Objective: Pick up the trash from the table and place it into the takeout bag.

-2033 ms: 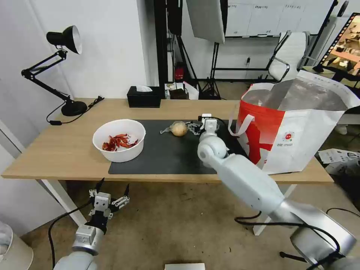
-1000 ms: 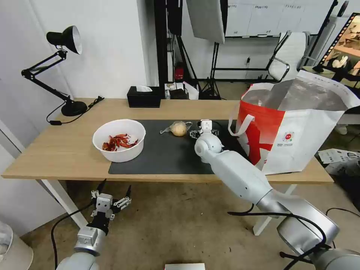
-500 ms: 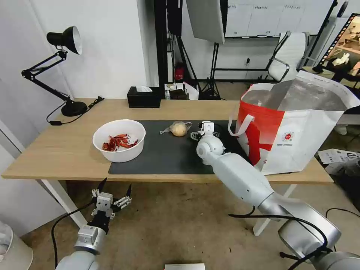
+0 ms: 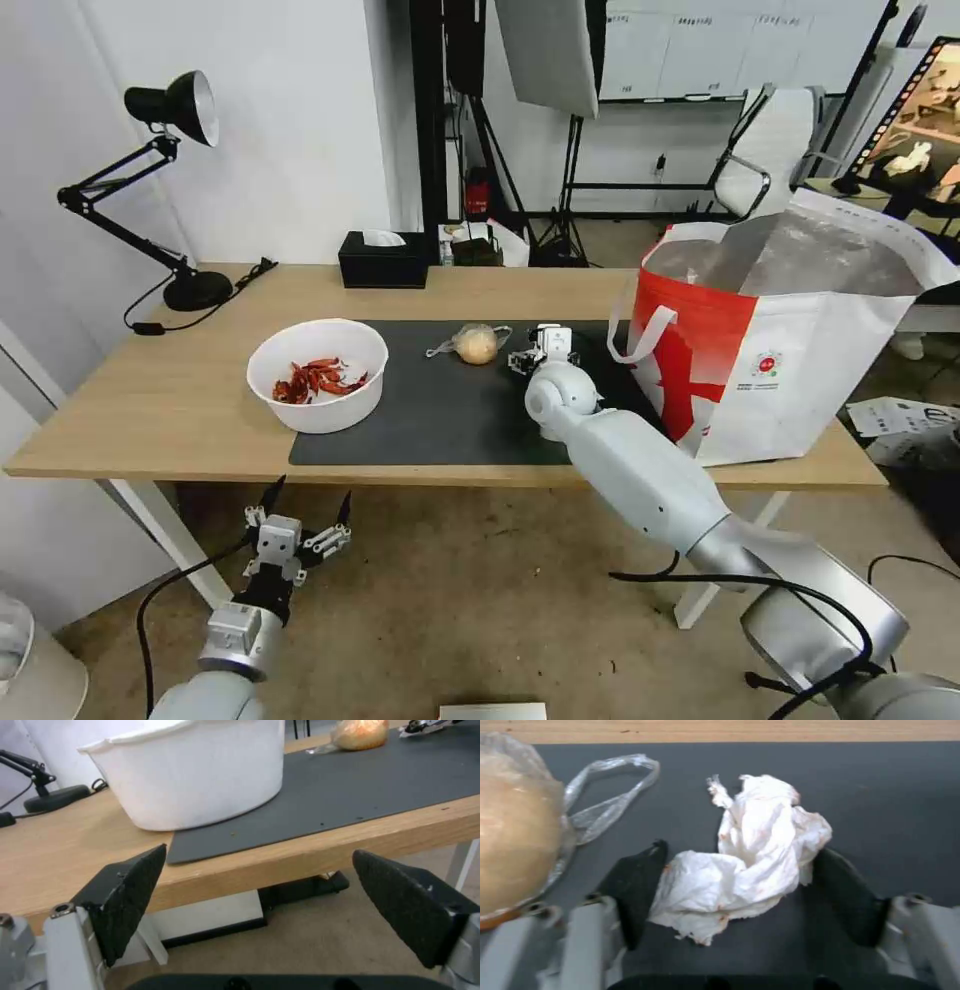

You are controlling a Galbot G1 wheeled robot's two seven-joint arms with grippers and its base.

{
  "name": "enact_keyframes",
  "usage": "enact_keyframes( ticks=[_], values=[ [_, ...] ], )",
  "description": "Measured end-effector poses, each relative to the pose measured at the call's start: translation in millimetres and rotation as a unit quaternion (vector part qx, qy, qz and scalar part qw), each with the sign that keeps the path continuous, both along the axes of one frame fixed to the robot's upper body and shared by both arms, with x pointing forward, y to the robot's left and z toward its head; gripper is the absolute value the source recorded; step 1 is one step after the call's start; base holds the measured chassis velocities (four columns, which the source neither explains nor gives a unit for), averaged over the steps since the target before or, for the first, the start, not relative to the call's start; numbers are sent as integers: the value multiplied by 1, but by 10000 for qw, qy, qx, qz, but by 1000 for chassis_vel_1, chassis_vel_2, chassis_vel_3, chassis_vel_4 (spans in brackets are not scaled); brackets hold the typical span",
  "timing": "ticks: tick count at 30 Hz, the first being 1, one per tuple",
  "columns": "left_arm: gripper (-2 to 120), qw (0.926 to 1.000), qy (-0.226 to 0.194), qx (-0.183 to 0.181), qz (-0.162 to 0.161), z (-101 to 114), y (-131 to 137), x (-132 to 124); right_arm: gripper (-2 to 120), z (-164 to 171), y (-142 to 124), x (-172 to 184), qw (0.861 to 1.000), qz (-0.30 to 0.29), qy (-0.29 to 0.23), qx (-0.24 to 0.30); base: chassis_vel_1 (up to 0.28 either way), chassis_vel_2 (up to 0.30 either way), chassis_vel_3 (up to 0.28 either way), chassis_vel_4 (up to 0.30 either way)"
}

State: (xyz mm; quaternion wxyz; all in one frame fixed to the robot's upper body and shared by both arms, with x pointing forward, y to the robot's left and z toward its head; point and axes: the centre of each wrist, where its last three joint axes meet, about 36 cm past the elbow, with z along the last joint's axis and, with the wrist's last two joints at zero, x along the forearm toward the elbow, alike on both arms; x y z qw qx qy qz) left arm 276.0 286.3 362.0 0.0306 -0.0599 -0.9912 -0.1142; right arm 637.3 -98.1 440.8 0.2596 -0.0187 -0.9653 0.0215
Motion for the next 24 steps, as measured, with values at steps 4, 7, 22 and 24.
enact_keyframes(
  ticks=[4, 7, 22, 24],
  values=[
    [100, 10000, 2, -7, -16, 0, -1, 0, 58, -1, 1, -1, 10000, 21, -21, 31, 0, 0, 0, 0],
    [100, 10000, 7, -12, -25, -1, -2, 0, 48, -1, 0, -3, 9999, 42, -68, 76, 0, 0, 0, 0],
    [100, 10000, 27, -26, -74, -1, -5, -2, 0, 18, -7, -19, 9944, 103, -969, 420, 0, 0, 0, 0],
    [100, 10000, 40, -26, -75, -2, -6, -3, 0, 37, -10, -32, 9880, 173, -1492, 358, 0, 0, 0, 0]
  ],
)
